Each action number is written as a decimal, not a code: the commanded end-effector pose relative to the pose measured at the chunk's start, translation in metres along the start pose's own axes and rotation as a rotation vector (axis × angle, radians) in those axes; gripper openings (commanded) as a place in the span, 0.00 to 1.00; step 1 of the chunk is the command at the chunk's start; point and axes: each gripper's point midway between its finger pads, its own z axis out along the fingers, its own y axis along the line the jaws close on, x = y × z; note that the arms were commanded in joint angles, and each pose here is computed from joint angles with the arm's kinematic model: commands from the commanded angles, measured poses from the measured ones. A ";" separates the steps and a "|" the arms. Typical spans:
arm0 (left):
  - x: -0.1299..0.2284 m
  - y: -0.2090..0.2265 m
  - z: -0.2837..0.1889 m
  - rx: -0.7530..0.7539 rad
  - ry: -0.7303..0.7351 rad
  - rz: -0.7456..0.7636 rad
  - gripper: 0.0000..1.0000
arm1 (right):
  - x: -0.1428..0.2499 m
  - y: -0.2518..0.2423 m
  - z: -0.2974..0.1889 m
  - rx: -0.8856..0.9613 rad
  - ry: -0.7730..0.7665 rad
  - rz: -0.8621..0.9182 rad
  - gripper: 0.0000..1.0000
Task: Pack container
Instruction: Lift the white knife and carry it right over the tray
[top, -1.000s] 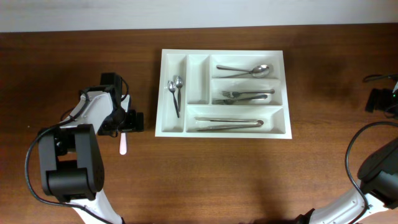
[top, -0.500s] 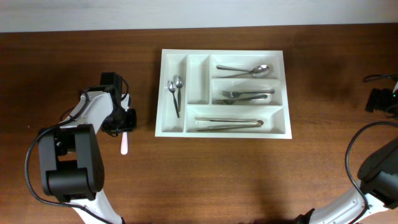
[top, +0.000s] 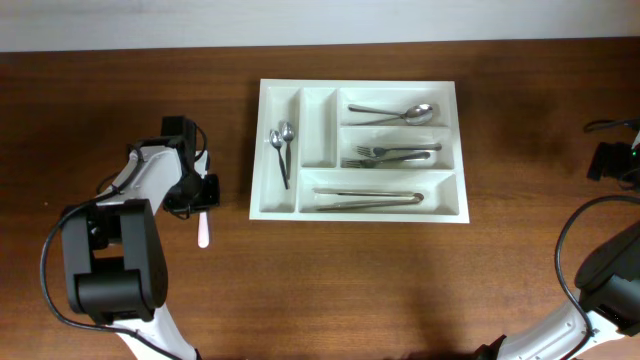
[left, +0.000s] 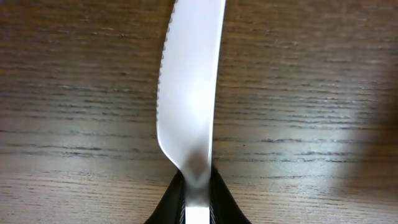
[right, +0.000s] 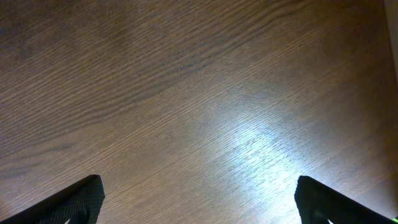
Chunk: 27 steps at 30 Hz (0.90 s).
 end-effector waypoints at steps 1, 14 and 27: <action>-0.031 0.000 -0.020 -0.002 -0.079 0.002 0.02 | 0.001 0.001 0.000 -0.002 0.003 0.006 0.99; -0.127 -0.072 -0.145 0.194 -0.422 0.082 0.02 | 0.001 0.001 0.000 -0.002 0.003 0.006 0.99; -0.124 -0.229 -0.187 0.378 -0.587 0.186 0.04 | 0.001 0.001 0.000 -0.002 0.003 0.006 0.99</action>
